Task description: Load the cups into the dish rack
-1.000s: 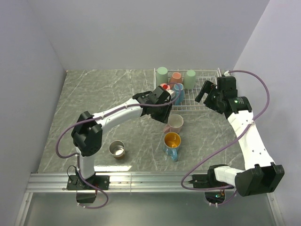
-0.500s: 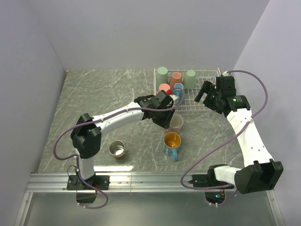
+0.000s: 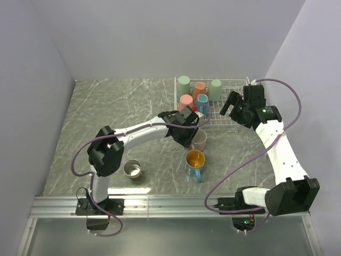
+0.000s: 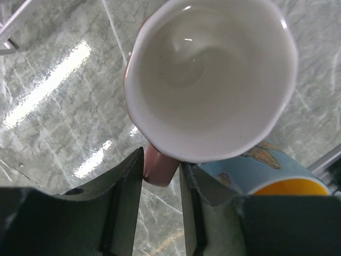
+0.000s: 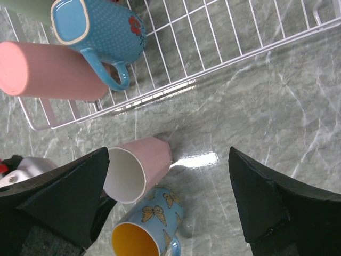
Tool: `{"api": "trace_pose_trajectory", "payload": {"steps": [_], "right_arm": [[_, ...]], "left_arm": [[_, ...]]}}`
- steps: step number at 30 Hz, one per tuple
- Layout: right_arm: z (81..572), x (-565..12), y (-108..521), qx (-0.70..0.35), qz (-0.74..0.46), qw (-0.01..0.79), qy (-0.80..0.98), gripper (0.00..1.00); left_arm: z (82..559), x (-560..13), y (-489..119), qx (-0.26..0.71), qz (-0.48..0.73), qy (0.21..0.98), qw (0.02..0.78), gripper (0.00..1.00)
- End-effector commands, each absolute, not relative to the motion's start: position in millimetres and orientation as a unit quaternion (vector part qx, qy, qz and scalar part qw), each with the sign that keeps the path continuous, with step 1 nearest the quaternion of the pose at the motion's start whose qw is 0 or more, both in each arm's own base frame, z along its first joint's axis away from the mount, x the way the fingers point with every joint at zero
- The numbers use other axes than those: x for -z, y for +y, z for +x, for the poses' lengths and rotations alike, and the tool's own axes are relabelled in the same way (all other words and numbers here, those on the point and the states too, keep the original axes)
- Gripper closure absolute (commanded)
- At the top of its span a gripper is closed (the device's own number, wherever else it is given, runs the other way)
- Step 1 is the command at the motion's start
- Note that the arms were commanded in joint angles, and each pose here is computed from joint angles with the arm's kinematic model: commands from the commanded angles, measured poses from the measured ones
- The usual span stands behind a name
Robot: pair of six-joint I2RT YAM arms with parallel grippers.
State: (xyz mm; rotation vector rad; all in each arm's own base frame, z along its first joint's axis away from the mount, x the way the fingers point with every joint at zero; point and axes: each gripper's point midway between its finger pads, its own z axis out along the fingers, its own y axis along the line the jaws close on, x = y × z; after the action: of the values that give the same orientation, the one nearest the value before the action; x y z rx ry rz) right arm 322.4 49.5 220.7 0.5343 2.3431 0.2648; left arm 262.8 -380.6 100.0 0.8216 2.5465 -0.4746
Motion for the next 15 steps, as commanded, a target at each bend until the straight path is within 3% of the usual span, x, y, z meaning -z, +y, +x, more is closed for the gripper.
{"api": "trace_pose_trajectory", "payload": {"steps": [1, 9, 13, 15], "right_arm": [[331, -238, 49, -0.107, 0.203, 0.374, 0.899, 0.00], [337, -236, 49, -0.106, 0.203, 0.369, 0.901, 0.01], [337, -231, 49, -0.105, 0.204, 0.366, 0.902, 0.00], [336, -226, 49, -0.105, 0.204, 0.366, 0.902, 0.01]], "left_arm": [[276, -103, -386, 0.160, 0.311, 0.907, 0.233, 0.62], [273, -101, -392, 0.171, 0.321, 0.905, 0.222, 0.66], [270, -101, -394, 0.181, 0.321, 0.904, 0.218, 0.79], [269, -102, -395, 0.185, 0.318, 0.904, 0.217, 0.92]]}}
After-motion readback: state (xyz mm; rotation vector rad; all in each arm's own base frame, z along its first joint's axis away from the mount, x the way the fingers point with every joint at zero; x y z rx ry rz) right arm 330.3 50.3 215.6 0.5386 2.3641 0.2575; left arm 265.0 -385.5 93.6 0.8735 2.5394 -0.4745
